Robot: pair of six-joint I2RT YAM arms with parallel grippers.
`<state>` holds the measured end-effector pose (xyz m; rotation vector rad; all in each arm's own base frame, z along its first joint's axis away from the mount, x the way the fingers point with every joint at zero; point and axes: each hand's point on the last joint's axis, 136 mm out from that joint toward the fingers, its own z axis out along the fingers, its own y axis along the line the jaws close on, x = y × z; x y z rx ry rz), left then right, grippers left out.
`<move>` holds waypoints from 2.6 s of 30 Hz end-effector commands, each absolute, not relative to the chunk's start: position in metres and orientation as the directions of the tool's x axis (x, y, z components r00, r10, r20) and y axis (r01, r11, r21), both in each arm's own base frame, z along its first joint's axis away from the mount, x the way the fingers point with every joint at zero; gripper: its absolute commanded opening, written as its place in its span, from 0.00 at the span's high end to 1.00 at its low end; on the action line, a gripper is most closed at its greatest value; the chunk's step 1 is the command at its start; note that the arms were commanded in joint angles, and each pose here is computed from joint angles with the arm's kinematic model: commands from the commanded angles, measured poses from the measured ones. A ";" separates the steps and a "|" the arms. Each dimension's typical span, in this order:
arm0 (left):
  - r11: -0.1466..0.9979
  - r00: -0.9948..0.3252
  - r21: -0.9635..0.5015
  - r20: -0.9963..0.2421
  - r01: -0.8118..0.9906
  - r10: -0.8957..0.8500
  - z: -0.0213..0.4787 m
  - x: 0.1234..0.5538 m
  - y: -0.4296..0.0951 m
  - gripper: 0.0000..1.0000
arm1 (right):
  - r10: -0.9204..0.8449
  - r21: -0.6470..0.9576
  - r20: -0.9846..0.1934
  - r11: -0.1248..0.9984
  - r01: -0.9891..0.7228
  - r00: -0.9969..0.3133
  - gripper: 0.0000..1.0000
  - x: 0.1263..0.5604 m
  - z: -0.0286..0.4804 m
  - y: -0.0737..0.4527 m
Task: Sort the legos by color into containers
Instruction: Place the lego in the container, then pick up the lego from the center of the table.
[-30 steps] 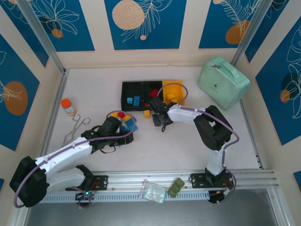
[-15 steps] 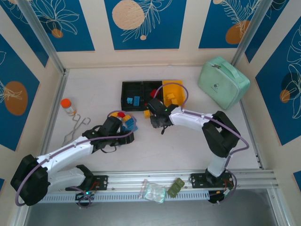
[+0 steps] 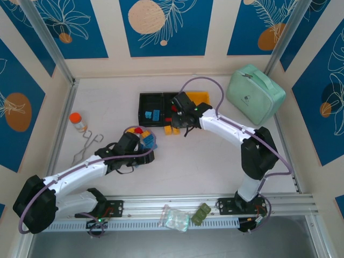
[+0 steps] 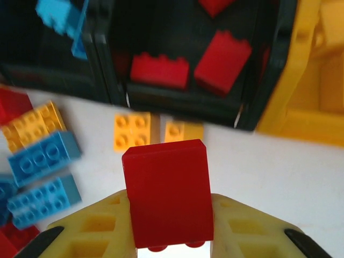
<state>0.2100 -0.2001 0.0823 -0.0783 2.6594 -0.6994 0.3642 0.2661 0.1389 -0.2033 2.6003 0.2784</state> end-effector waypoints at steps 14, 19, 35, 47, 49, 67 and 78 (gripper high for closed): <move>0.863 -0.917 -0.504 -0.355 0.025 -0.181 0.086 0.206 -0.194 0.35 | -0.069 0.159 -0.378 0.978 -0.138 -0.923 0.71 0.430 0.096 0.282; 0.864 -0.916 -0.503 -0.357 0.024 -0.183 0.085 0.205 -0.193 0.35 | -0.060 0.155 -0.358 0.980 -0.122 -0.932 0.70 0.441 0.085 0.283; 0.867 -0.916 -0.497 -0.358 0.024 -0.180 0.083 0.204 -0.192 0.35 | -0.070 0.149 -0.392 0.979 -0.139 -0.917 0.51 0.446 0.105 0.293; 0.904 -0.911 -0.428 -0.372 -0.001 -0.177 0.085 0.201 -0.174 0.35 | -0.079 0.177 -0.460 0.968 -0.179 -0.884 0.51 0.412 0.142 0.292; 0.908 -0.912 -0.418 -0.372 -0.002 -0.173 0.085 0.200 -0.172 0.35 | -0.078 0.181 -0.465 0.967 -0.181 -0.882 0.51 0.404 0.146 0.289; 0.956 -0.932 -0.275 -0.362 0.102 -0.005 0.090 0.218 -0.181 0.41 | -0.089 0.344 -0.459 0.900 -0.269 -0.884 0.47 0.263 0.152 0.244; 0.978 -0.947 -0.138 -0.302 0.156 0.108 0.066 0.235 -0.189 0.37 | -0.007 0.417 -0.437 0.884 -0.210 -0.900 0.46 0.202 0.133 0.211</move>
